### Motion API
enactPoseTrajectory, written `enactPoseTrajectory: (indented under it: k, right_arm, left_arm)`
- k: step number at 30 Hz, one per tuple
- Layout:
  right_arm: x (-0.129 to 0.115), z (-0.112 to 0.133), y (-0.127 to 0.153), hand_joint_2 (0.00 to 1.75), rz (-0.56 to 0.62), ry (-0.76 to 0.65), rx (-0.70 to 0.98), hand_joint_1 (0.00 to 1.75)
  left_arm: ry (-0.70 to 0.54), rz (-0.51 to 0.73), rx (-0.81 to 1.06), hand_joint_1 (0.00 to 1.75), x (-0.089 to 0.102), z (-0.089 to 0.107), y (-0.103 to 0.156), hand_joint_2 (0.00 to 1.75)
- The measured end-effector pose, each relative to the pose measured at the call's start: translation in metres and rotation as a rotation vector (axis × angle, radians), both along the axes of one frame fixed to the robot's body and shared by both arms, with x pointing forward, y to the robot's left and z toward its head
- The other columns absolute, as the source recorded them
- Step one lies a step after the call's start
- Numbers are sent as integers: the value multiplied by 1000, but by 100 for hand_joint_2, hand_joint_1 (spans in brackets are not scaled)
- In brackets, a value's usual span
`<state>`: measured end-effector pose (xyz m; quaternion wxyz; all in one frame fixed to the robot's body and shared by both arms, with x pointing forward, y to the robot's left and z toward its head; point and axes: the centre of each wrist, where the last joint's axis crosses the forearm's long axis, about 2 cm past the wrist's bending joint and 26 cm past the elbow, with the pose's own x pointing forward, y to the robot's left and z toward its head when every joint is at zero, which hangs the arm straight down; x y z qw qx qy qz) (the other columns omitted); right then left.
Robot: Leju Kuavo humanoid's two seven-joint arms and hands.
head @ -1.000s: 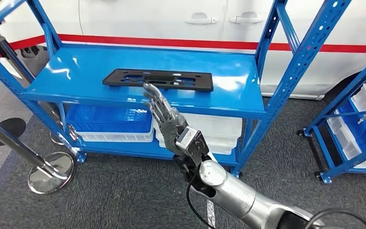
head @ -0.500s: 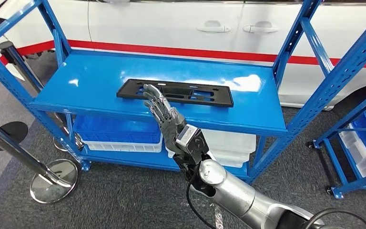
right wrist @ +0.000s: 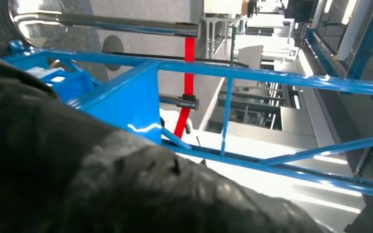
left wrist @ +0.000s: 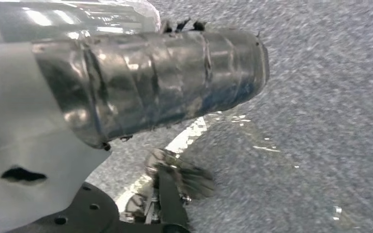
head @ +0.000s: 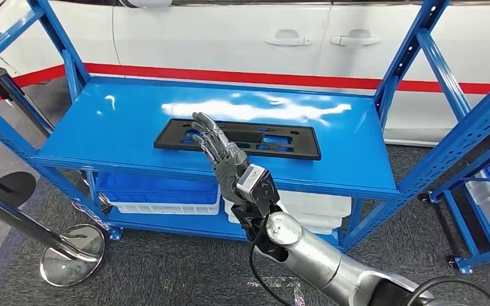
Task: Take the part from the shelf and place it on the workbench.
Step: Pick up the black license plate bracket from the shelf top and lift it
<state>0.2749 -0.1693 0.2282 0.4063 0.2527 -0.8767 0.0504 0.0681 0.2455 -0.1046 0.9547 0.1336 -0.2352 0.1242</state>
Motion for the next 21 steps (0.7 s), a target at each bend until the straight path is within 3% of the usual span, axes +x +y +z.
enactPoseTrajectory:
  k: [21]
  right_arm:
    - [0, -2, 0, 0, -2, 4, -2, 0]
  left_arm:
    - [-4, -1, -2, 0, 2, 0, -2, 0]
